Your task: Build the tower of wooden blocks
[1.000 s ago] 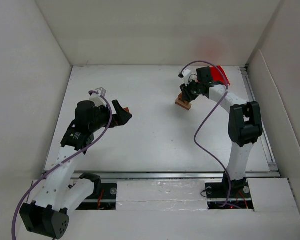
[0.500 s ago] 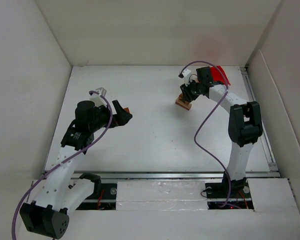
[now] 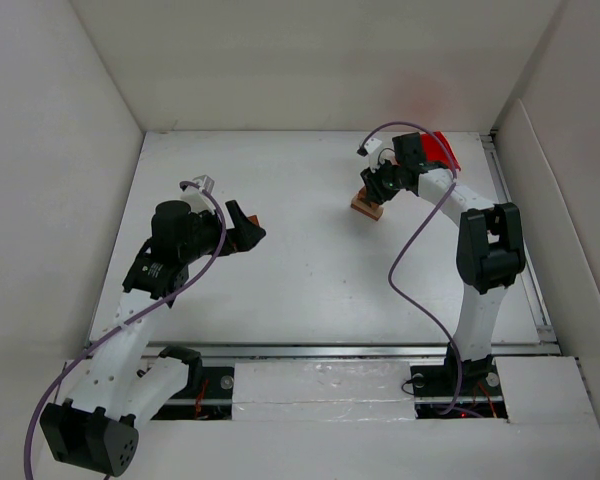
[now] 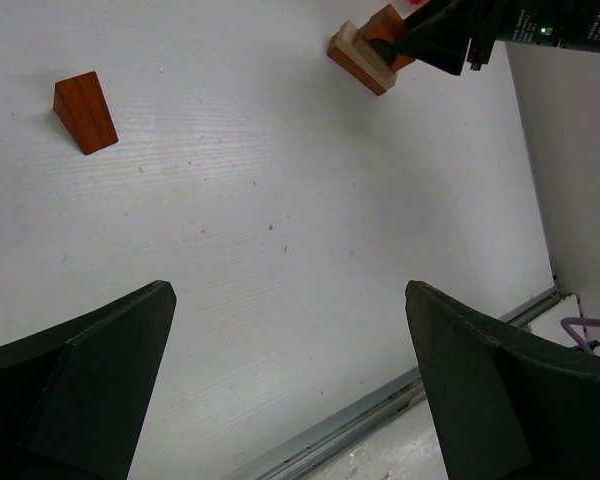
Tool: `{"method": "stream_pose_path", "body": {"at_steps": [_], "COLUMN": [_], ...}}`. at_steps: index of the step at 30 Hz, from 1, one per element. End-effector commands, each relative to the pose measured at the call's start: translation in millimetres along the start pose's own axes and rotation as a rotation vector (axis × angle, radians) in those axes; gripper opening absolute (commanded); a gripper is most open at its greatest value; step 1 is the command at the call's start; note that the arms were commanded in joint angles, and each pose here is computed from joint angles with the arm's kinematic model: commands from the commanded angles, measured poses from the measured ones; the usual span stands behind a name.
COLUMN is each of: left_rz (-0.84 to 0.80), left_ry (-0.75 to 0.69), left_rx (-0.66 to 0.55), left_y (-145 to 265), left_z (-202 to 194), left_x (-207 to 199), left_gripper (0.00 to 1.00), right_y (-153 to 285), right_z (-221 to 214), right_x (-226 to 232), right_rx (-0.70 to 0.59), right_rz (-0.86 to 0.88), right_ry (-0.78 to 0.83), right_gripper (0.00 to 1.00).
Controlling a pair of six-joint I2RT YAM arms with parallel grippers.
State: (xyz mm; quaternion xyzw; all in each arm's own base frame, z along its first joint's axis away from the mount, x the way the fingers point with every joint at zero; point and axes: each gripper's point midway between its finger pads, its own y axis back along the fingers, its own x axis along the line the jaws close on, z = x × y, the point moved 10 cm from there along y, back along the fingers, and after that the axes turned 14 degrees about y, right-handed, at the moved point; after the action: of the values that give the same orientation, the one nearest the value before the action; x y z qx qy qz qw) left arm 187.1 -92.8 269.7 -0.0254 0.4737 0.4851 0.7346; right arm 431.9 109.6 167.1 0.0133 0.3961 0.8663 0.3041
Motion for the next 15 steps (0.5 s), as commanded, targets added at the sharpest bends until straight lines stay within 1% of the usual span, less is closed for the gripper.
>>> {"method": "stream_pose_path", "body": {"at_steps": [1,2,4,9,15], "left_rz": [-0.021,-0.021,-0.019,-0.021,-0.02], "left_ry": [-0.021,-0.021,-0.022,-0.021,-0.021], "left_rx": [0.003,0.003,0.005,0.005,0.008], "left_y": [-1.0,-1.0,-1.7,-1.7,-2.3], "left_z": [-1.0,-1.0,-1.1,-1.0,-1.1], "left_x": [0.7,0.7,1.1,0.8,1.2], "left_gripper": [0.99,0.99,0.99,0.99,0.99], "right_y": [9.2,8.5,8.5,6.7,6.2], "right_z": [14.0,13.0,13.1,12.6,13.3], "right_x": [-9.8,-9.3,-9.1,-9.3,-9.8], "right_rx": [-0.022,-0.019,-0.021,-0.02,-0.026], "right_rz": [-0.04,-0.037,-0.035,-0.031,-0.031], "right_ry": [0.02,0.018,0.019,0.017,0.019], "right_gripper": [0.33,0.33,0.37,0.41,0.42]}}
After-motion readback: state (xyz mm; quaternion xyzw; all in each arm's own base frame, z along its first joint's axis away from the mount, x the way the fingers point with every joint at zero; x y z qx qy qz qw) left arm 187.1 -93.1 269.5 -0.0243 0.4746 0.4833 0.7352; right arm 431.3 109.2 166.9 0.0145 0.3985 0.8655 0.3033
